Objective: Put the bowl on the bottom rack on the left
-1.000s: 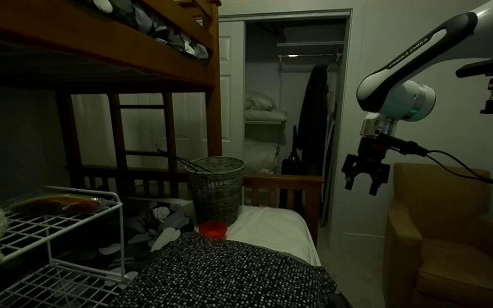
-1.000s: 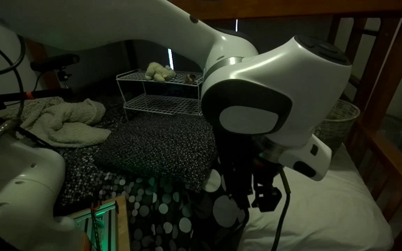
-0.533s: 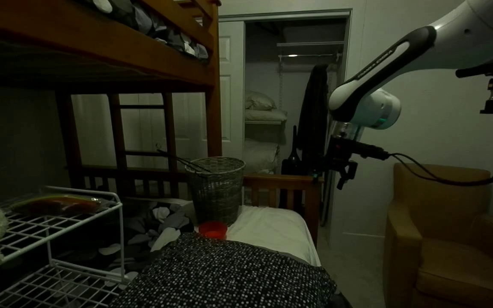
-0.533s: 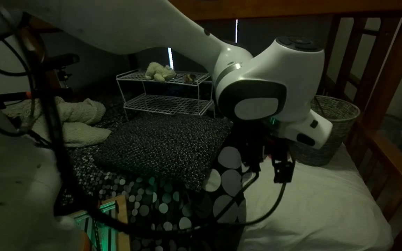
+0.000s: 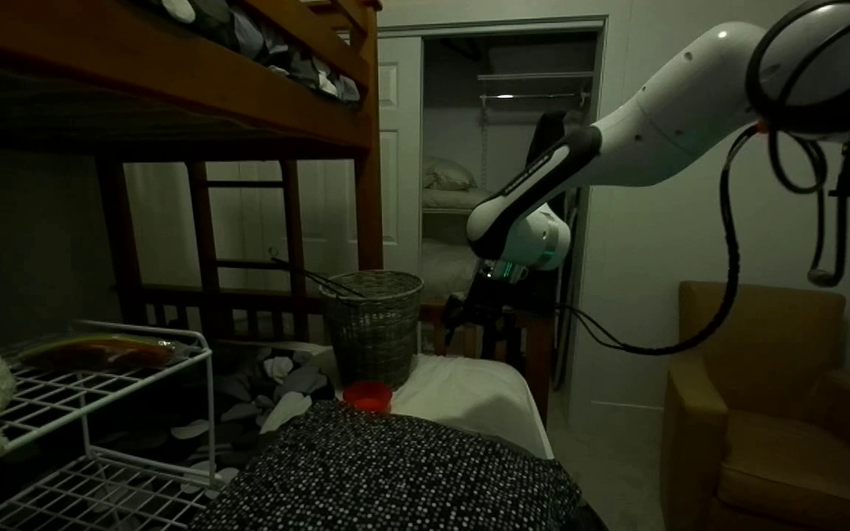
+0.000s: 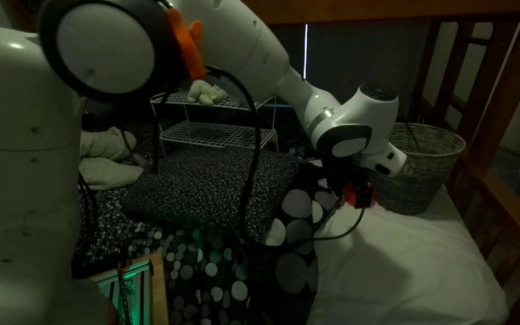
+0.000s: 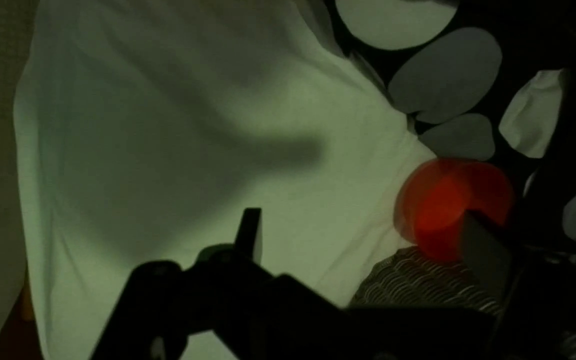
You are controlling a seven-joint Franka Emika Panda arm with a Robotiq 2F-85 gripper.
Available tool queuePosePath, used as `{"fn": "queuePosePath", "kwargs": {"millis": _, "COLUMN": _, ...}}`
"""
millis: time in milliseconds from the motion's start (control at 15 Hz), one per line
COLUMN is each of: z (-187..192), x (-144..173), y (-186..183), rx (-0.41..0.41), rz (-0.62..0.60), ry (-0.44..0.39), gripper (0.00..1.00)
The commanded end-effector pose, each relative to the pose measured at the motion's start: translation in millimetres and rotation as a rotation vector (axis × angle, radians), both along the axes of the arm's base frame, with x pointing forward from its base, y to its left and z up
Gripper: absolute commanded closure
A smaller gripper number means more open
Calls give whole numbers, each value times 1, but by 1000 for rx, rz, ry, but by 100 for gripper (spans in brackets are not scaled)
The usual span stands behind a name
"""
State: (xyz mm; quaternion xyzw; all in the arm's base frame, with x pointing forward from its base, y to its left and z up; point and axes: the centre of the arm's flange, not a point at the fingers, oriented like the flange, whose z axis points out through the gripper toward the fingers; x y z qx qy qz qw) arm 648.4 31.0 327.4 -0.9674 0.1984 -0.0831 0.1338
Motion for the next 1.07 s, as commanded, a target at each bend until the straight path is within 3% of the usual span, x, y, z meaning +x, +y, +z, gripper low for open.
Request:
{"fn": "queuePosePath", "kwargs": {"millis": 0, "z": -10, "x": 8, "y": 0, "rx": 1, "rz": -5, "ry": 7, "gripper": 0}}
{"fn": "queuePosePath", "kwargs": {"millis": 333, "z": -13, "x": 20, "y": -3, "rx": 3, "rz": -12, "ry": -2, "gripper": 0}}
{"fn": "queuePosePath", "kwargs": {"millis": 600, "z": -44, "x": 48, "y": 31, "rx": 13, "rz": -63, "ry": -49, "gripper": 0}}
{"fn": "queuePosePath", "kwargs": {"millis": 1000, "z": -92, "x": 75, "y": 75, "rx": -46, "rz": -134, "ry": -135, "gripper": 0}}
